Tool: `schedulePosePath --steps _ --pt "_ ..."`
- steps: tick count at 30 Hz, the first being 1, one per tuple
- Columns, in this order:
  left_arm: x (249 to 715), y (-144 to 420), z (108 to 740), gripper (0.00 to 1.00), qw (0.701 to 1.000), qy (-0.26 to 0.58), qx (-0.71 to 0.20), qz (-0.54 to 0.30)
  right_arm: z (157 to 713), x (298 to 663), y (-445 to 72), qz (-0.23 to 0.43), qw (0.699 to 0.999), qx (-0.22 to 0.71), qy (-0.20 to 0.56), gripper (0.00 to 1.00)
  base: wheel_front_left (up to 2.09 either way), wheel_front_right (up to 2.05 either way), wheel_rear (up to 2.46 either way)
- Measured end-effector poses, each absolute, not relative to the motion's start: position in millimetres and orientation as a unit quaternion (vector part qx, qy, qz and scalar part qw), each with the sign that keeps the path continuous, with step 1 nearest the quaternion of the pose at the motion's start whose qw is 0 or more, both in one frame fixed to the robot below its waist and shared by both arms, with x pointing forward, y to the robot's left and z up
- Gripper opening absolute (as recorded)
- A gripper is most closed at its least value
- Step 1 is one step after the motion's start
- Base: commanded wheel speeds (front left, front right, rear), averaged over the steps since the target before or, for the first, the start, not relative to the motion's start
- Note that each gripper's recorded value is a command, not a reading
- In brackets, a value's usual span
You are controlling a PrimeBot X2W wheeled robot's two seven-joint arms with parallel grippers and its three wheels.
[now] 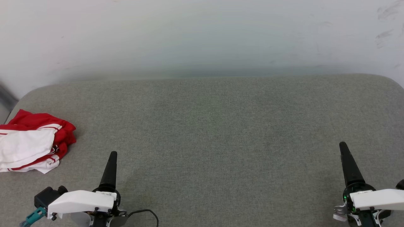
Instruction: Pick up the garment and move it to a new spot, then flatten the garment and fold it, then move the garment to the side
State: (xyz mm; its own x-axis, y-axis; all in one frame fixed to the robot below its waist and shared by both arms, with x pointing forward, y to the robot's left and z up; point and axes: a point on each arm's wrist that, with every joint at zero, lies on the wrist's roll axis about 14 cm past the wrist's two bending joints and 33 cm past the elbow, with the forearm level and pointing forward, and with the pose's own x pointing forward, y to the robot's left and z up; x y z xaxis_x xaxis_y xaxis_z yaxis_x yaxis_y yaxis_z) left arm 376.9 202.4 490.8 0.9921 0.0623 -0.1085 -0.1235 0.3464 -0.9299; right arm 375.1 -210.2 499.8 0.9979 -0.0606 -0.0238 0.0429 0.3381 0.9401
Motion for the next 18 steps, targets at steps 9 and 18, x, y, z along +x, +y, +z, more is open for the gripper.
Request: schedulePosePath --steps 9,18 --pt "375.6 198.2 492.4 1.00 0.874 0.033 -0.480 0.066 517.9 376.5 -202.9 -0.010 0.875 0.484 -0.026 1.00 0.00 0.00 0.00" --pt "374.2 196.7 493.3 1.00 0.920 0.036 -0.383 0.077 528.5 375.6 -193.2 0.008 0.920 0.391 -0.038 1.00 0.00 0.00 0.00"
